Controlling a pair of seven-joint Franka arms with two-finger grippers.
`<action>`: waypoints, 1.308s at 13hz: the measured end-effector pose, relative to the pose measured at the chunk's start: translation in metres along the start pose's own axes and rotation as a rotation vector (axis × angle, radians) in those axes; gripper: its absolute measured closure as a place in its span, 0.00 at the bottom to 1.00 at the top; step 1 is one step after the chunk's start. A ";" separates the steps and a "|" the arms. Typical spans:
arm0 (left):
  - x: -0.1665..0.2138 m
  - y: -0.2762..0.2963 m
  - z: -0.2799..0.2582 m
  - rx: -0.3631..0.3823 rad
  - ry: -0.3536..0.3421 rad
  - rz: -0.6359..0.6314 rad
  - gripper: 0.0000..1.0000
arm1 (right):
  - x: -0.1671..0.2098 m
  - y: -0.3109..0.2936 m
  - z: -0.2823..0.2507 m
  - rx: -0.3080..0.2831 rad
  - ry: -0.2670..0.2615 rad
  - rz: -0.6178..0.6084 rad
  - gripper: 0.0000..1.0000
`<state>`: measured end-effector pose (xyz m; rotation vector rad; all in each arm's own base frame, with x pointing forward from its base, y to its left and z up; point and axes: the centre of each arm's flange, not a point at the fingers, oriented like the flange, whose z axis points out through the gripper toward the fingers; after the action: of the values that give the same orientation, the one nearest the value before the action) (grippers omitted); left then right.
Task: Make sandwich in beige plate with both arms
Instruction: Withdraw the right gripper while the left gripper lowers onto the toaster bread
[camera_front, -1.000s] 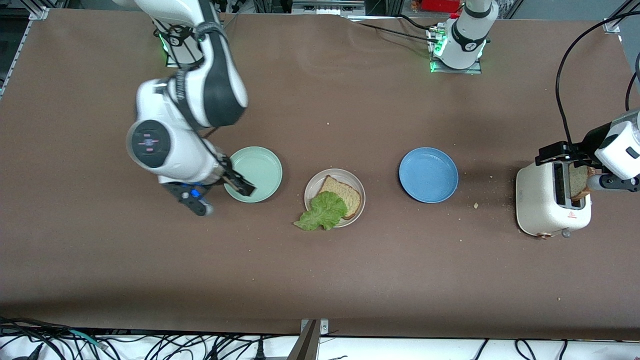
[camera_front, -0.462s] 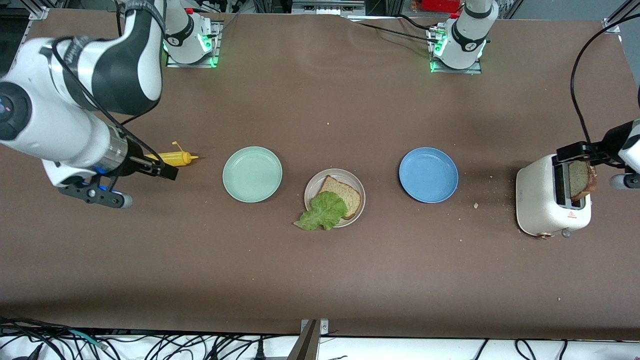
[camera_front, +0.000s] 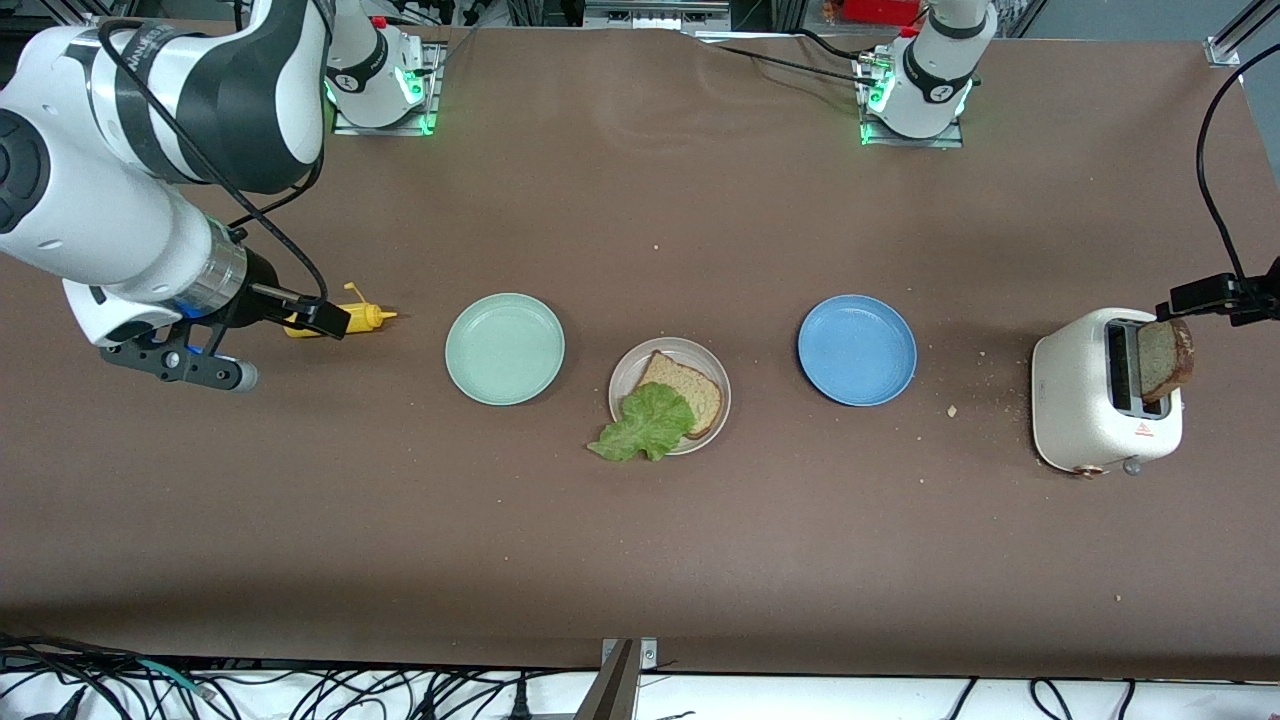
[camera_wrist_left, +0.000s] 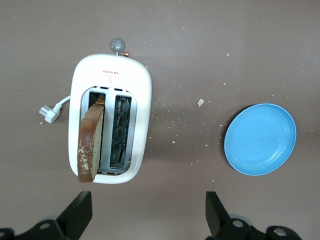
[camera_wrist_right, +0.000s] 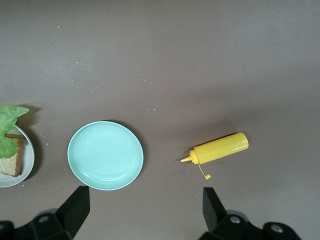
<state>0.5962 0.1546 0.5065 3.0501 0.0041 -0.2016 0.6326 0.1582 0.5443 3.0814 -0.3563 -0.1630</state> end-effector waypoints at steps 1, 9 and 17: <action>0.000 -0.004 0.002 0.021 -0.010 0.001 0.00 | 0.005 0.004 0.005 0.005 -0.011 -0.001 0.00; -0.001 -0.020 0.009 0.078 -0.037 -0.002 0.00 | 0.031 0.024 0.010 -0.031 -0.040 -0.149 0.00; 0.011 -0.069 0.070 0.067 -0.071 -0.030 0.00 | 0.035 0.092 -0.012 0.006 0.024 -0.197 0.00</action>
<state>0.5969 0.2170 0.4298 3.1086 0.0397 -0.3183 0.6470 0.0607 0.5568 3.1169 -0.0509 -0.1302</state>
